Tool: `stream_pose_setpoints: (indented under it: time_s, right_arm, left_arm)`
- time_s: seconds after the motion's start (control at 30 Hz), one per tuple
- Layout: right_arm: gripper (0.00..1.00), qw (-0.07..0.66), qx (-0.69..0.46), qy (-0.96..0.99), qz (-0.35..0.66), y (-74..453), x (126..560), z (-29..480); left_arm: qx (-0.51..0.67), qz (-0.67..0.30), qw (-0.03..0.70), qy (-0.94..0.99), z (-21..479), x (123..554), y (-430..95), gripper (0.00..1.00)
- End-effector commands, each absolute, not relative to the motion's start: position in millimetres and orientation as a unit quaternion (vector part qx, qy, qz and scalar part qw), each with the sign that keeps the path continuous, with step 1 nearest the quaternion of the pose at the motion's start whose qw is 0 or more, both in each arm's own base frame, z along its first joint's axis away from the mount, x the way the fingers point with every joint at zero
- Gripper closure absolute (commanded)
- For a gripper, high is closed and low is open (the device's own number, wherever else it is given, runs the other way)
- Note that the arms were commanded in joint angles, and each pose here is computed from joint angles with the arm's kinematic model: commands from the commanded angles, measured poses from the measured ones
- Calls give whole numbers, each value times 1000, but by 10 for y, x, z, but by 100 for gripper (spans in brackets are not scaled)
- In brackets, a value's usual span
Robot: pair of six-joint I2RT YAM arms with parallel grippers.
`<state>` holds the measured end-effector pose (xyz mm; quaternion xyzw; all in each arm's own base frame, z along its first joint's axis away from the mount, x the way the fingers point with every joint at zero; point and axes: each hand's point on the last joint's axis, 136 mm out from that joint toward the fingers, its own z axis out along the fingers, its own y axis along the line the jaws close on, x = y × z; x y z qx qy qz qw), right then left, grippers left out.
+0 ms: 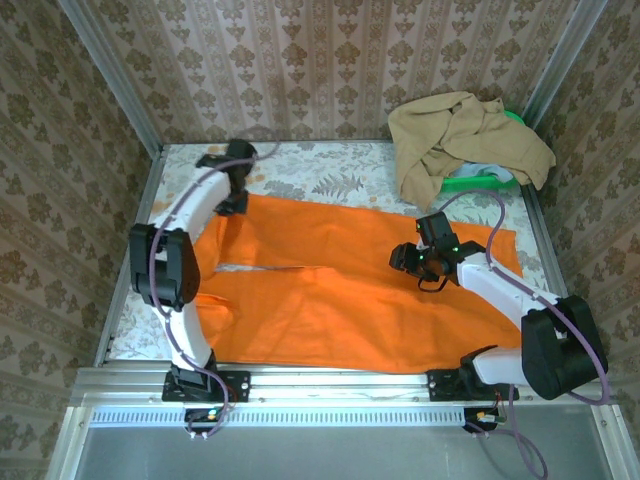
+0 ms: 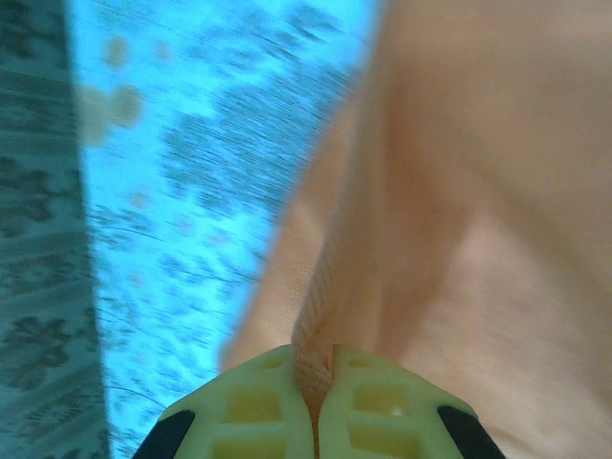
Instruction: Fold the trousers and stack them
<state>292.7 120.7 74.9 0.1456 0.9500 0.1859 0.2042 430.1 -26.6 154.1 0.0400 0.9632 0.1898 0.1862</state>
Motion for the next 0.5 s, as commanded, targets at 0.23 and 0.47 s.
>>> stream_pose_setpoints:
  time_s: [0.23,0.47]
  right_arm:
    - [46,200,135,948,207,1317,2948,744]
    - [45,197,122,950,209,1393,2947,796]
  left_arm:
    - [-46,230,208,950,1886,5033,932,84]
    - [-84,167,192,963,1607,5332,976,0]
